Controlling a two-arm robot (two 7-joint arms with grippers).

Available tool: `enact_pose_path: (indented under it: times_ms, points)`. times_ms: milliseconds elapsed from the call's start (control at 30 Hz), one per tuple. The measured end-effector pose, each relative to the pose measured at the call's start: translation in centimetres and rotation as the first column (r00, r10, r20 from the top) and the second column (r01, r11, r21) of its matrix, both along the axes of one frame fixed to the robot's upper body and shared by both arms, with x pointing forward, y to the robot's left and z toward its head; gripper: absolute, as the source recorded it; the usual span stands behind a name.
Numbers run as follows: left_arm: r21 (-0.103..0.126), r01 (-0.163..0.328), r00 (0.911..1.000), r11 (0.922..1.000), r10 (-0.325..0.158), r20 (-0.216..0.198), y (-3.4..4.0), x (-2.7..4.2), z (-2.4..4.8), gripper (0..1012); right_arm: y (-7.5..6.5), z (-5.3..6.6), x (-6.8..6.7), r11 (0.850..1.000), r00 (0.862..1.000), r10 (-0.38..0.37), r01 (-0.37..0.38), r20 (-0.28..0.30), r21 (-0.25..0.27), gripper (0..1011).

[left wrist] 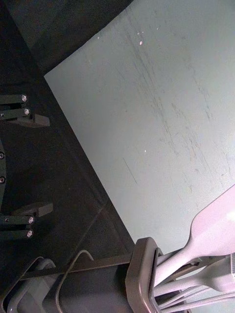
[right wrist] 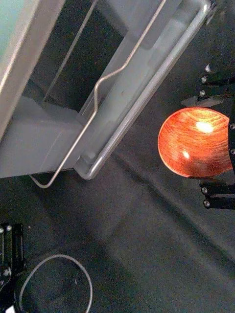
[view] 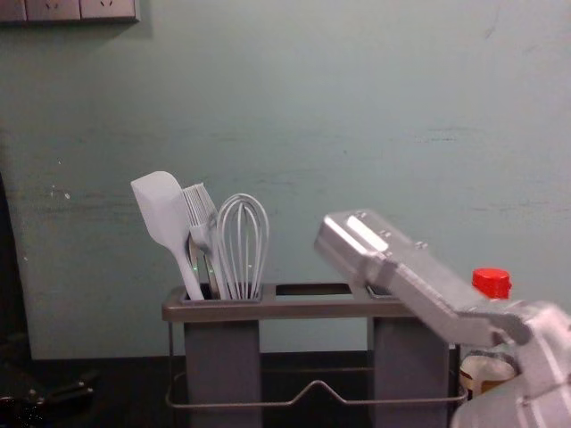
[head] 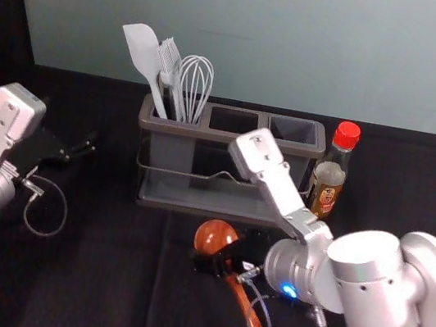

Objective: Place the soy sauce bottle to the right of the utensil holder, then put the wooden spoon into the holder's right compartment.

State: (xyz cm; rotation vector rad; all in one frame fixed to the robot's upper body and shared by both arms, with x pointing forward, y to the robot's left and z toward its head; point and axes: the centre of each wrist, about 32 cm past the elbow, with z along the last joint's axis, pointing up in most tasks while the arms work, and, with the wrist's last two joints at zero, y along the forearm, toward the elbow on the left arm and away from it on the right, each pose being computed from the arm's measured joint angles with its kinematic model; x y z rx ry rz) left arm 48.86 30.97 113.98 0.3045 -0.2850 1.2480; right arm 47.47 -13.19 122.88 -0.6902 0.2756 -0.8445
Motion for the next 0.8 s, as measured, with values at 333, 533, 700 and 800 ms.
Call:
enact_pose_path:
  times_ms: [333,533,700,800]
  points:
    - [0.000,0.000,1.0000,1.0000,0.000,0.000,0.00,0.00,0.00,1005,-3.0,2.1,-2.0,1.000,1.000,0.014,-0.014,0.018,0.019,839]
    - [0.000,0.000,1.0000,1.0000,0.000,0.000,0.00,0.00,0.00,1005,-4.8,2.8,-2.8,1.000,1.000,0.015,-0.015,0.025,0.014,839]
    - [0.000,0.000,1.0000,1.0000,0.000,0.000,0.00,0.00,0.00,1005,-6.7,3.1,-3.5,1.000,0.999,-0.003,0.003,0.035,0.007,839]
    - [0.000,0.000,1.0000,1.0000,0.000,0.000,0.00,0.00,0.00,1005,-7.6,3.1,-3.7,1.000,0.999,-0.011,0.011,0.034,0.011,839]
